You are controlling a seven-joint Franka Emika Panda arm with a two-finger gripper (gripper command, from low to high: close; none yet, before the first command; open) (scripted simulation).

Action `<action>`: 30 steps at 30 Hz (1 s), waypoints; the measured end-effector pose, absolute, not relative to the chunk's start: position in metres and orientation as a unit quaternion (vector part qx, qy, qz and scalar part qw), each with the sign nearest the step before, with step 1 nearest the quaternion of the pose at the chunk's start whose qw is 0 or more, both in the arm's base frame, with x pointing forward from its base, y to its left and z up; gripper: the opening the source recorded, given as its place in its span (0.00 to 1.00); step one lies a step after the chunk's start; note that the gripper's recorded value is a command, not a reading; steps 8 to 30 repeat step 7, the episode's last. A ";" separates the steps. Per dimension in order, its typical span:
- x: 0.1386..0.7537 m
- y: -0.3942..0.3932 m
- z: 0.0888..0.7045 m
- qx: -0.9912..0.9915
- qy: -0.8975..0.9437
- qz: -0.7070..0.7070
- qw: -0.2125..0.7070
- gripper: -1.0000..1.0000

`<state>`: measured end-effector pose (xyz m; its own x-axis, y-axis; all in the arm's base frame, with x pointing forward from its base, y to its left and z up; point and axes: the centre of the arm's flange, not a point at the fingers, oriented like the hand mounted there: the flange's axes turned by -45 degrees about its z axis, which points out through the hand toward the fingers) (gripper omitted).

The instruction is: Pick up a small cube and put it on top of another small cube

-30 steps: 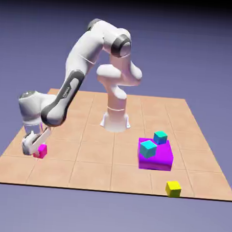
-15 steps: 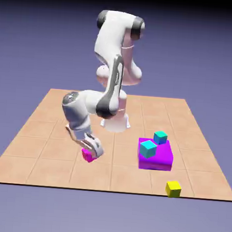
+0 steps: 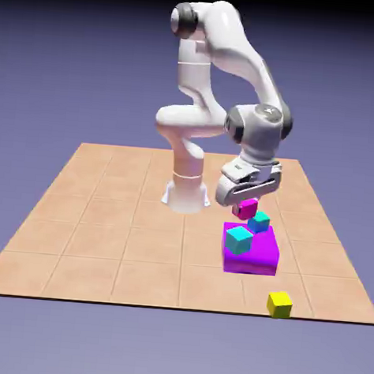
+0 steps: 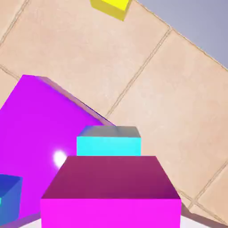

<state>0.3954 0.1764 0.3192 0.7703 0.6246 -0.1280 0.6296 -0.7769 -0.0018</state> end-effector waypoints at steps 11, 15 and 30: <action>0.392 0.174 0.279 0.940 0.334 -0.060 0.022 1.00; 0.392 0.174 0.279 0.940 0.334 -0.060 0.022 1.00; 0.392 0.174 0.279 0.940 0.334 -0.060 0.022 1.00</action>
